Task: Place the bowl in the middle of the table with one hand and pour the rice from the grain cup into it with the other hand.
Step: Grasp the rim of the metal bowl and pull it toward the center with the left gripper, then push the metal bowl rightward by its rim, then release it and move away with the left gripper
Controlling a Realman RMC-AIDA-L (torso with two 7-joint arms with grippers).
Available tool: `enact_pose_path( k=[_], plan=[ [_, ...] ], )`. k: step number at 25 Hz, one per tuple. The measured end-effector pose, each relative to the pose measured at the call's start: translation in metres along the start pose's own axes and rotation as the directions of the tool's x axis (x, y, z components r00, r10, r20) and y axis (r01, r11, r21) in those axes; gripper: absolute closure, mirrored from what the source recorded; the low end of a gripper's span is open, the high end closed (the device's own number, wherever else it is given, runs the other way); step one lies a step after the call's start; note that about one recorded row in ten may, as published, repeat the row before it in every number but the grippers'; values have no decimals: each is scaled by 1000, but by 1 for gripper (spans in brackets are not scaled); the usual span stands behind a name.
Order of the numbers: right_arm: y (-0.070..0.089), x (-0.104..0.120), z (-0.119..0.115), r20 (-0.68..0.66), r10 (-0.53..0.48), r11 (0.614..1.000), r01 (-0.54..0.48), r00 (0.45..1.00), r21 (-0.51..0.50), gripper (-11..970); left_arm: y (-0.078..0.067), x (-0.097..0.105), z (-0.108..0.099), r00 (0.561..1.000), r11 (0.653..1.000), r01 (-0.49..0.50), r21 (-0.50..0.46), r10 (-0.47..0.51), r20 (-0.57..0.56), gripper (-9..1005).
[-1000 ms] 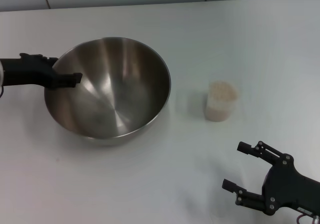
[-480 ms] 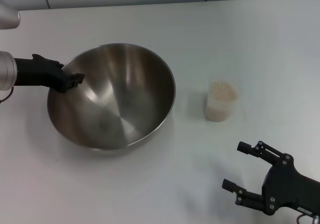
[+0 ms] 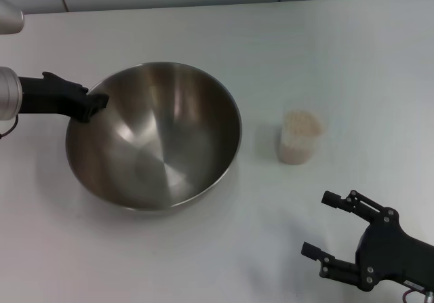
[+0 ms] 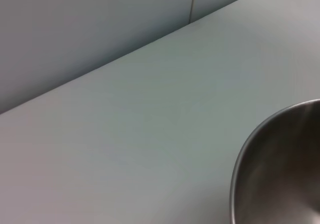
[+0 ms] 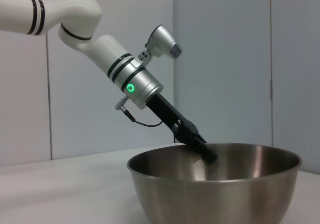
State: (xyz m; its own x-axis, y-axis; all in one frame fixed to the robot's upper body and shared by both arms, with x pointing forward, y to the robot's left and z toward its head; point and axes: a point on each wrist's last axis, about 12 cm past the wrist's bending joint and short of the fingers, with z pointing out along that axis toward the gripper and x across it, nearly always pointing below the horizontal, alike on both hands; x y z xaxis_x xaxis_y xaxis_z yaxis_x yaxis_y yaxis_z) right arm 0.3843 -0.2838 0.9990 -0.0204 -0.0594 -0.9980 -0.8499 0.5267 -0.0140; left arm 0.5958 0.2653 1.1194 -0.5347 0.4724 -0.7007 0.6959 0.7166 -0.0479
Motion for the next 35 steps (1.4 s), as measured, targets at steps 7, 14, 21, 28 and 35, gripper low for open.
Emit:
enact_pose_path(
  k=[7,14,21,28,35],
  plan=[
    [0,0,0,1,-2,1000,2,1000,-1,126,2,-9,-3,999,999,35,18,-35,17,934],
    [-1,-1,1,3,-5,1000,5,1000,-3,126,5,-19,-1,995,992,96,78,-99,31,943],
    [-1,-1,2,4,-8,1000,8,1000,-5,126,0,-27,11,994,988,100,119,-103,19,958],
    [-2,-1,2,3,-9,1000,9,1000,-4,127,-7,-31,23,996,985,89,149,-91,8,929],
    [-2,-1,2,3,-10,1000,11,1000,-5,127,-5,-27,27,996,988,85,131,-87,11,892]
  ],
)
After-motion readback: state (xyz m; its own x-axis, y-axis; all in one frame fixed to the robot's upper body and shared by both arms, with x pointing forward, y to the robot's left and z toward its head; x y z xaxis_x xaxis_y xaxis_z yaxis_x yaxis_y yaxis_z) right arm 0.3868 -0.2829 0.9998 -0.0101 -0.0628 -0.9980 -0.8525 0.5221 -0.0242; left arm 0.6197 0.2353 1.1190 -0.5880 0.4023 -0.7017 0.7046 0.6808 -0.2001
